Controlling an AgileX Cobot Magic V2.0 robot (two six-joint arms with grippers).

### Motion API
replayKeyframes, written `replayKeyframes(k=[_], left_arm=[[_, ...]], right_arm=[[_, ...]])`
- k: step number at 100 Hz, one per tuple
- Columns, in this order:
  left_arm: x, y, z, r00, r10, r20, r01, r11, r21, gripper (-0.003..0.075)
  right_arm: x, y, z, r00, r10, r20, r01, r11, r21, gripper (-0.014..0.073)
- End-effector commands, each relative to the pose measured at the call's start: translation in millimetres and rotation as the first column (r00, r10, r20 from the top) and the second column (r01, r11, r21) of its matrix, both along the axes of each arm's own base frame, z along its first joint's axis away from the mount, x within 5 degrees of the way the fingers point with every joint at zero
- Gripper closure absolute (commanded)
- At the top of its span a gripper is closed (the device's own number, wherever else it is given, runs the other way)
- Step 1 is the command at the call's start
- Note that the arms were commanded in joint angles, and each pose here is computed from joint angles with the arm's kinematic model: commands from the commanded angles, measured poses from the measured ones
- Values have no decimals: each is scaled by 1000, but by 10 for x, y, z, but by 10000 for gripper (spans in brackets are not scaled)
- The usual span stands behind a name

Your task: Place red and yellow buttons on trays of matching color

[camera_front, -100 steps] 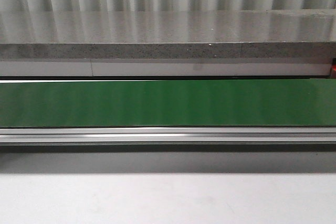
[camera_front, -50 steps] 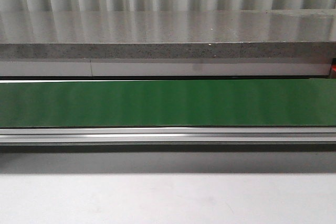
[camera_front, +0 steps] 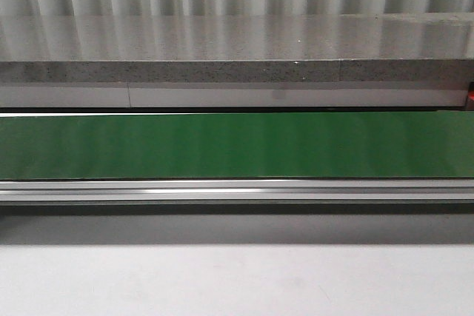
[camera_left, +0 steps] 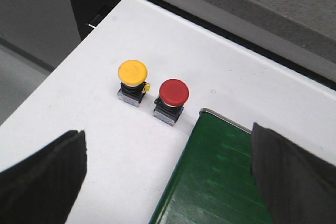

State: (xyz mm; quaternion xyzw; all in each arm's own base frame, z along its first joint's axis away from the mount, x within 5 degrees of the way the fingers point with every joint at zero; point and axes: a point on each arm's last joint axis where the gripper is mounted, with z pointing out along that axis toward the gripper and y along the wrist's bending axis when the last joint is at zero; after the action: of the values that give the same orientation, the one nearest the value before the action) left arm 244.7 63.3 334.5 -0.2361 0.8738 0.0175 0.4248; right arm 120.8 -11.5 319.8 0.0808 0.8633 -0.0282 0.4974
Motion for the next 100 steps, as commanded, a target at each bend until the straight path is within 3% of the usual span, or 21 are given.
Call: replayKeyframes(k=[1, 35, 100], left_arm=[[239, 63, 76, 998, 10, 62, -10, 1000, -14, 113], [937, 226, -476, 996, 11, -93, -17, 998, -67, 113], [1415, 299, -843, 997, 38, -69, -49, 985, -163, 113]], right_arm=[[20, 5, 133, 996, 18, 85, -16, 1000, -23, 662], [20, 5, 133, 996, 18, 85, -16, 1000, -23, 662], [20, 5, 133, 996, 18, 85, -16, 1000, -23, 662]])
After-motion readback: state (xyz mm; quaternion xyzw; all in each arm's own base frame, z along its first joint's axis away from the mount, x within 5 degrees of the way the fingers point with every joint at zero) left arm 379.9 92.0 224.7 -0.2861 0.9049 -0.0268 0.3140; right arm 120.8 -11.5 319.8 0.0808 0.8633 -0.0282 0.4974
